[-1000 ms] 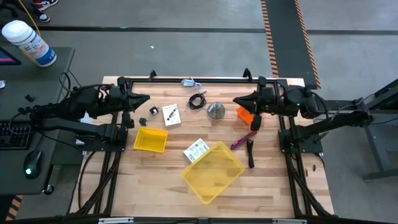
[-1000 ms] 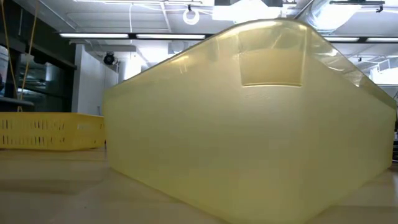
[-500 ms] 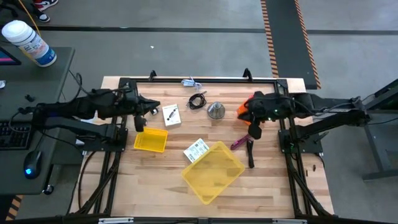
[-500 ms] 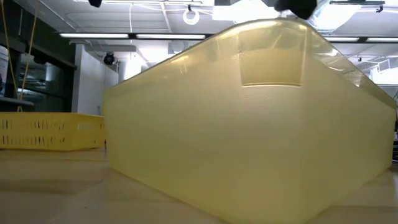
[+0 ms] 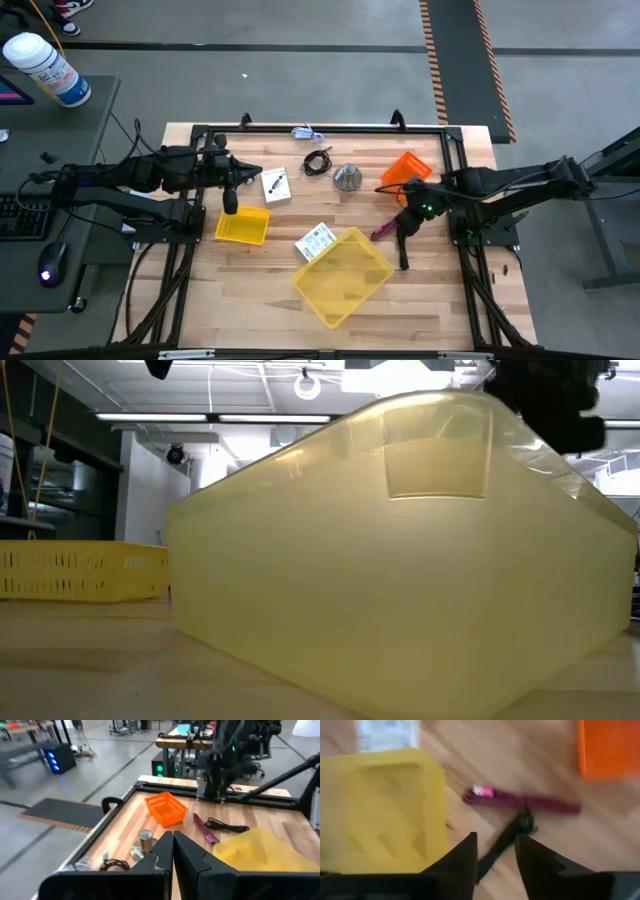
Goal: Pick and place items into bin
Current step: Put the bottom black cable charger into the left yellow bin
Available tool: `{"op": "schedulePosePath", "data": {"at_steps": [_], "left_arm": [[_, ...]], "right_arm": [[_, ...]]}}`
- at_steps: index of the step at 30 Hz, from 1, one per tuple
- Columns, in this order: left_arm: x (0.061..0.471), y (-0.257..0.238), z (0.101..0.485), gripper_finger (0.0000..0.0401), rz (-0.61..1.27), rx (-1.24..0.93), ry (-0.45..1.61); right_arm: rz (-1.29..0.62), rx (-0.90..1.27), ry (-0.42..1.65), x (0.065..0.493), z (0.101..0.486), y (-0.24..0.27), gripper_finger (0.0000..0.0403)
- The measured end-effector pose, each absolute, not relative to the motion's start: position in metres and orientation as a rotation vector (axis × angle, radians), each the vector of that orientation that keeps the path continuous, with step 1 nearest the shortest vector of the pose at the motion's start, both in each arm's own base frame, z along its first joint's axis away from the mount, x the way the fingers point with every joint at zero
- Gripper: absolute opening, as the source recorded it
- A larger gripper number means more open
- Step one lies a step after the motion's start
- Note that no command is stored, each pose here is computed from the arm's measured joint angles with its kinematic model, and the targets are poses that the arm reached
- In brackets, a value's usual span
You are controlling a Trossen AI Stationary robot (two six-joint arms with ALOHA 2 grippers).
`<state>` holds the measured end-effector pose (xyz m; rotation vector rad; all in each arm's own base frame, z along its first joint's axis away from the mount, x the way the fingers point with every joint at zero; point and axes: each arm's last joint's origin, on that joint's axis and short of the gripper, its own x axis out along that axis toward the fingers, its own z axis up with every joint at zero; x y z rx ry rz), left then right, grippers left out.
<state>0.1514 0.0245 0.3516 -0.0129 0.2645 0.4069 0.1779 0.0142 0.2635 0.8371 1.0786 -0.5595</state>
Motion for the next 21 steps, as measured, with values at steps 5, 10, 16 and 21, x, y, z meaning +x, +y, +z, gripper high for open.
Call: {"op": "schedulePosePath", "data": {"at_steps": [5, 10, 16, 21], "left_arm": [[0.151, 0.025, 0.352, 0.0001, 0.418, -0.031, 0.261], [0.151, 0.025, 0.352, 0.0001, 0.418, -0.030, 0.261], [0.151, 0.025, 0.351, 0.0001, 0.419, -0.026, 0.263], [0.151, 0.025, 0.351, 0.0001, 0.419, -0.024, 0.272]], "right_arm": [[-0.779, 1.171, 1.153, 0.168, 0.227, 0.014, 0.0181], [-0.762, 1.227, 1.176, 0.166, 0.202, 0.018, 0.0233], [-0.798, 1.252, 1.057, 0.169, 0.190, 0.015, 0.0282], [-0.877, 1.273, 1.061, 0.170, 0.181, 0.011, 0.0287]]}}
